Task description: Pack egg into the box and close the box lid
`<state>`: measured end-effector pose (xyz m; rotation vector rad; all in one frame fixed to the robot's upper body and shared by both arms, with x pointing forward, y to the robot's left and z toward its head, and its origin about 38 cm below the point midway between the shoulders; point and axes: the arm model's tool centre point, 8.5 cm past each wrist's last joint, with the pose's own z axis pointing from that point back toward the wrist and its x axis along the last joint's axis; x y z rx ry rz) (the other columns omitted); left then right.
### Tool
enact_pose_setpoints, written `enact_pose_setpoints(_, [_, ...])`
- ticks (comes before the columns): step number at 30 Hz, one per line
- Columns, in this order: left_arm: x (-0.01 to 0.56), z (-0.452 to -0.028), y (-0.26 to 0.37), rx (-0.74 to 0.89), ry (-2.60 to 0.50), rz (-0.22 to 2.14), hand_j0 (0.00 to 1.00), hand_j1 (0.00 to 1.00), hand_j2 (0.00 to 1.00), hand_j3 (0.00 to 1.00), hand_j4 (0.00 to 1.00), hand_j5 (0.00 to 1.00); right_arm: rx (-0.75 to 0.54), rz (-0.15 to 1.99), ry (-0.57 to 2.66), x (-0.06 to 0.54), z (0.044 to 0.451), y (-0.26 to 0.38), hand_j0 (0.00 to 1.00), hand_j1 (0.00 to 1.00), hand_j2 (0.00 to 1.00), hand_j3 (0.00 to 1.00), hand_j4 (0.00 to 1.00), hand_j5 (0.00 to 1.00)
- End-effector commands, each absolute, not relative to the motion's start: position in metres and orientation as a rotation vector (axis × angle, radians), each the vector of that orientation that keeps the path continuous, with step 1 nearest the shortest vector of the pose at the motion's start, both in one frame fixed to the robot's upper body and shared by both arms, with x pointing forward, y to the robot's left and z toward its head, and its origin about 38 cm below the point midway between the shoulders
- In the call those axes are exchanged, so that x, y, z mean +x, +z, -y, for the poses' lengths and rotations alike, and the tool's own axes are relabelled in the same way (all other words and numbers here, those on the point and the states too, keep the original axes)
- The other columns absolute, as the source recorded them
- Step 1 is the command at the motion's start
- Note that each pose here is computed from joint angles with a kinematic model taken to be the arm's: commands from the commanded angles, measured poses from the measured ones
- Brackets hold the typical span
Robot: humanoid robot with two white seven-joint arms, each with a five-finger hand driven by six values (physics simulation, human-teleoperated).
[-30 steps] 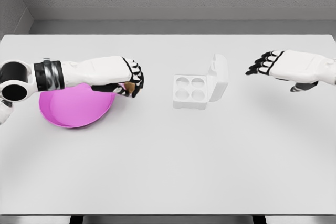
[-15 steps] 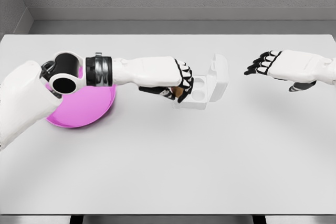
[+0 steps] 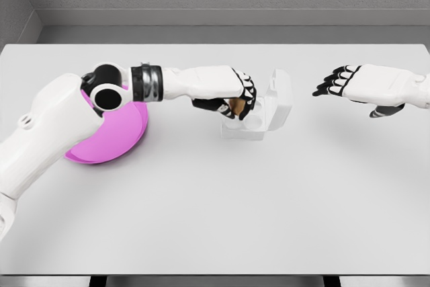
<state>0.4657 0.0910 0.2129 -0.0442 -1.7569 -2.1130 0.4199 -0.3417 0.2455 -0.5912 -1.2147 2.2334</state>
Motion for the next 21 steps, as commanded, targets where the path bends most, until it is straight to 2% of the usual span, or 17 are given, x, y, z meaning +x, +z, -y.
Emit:
enact_pose_setpoints(1, [0.47,-0.089,0.201,-0.058,-2.097,1.721,0.28,0.28,0.28,0.28,0.28,0.28,-0.591,1.217,2.228,0.42,0.342,0.246,1.0,1.0,1.0,1.0,1.0,1.0])
enact_pose_setpoints(21, [0.482,-0.091,0.174,-0.069,-2.063,1.63,0.31,0.31,0.31,0.31,0.31,0.31,-0.595,1.213,2.223,0.422,0.344,0.246,1.0,1.0,1.0,1.0,1.0,1.0])
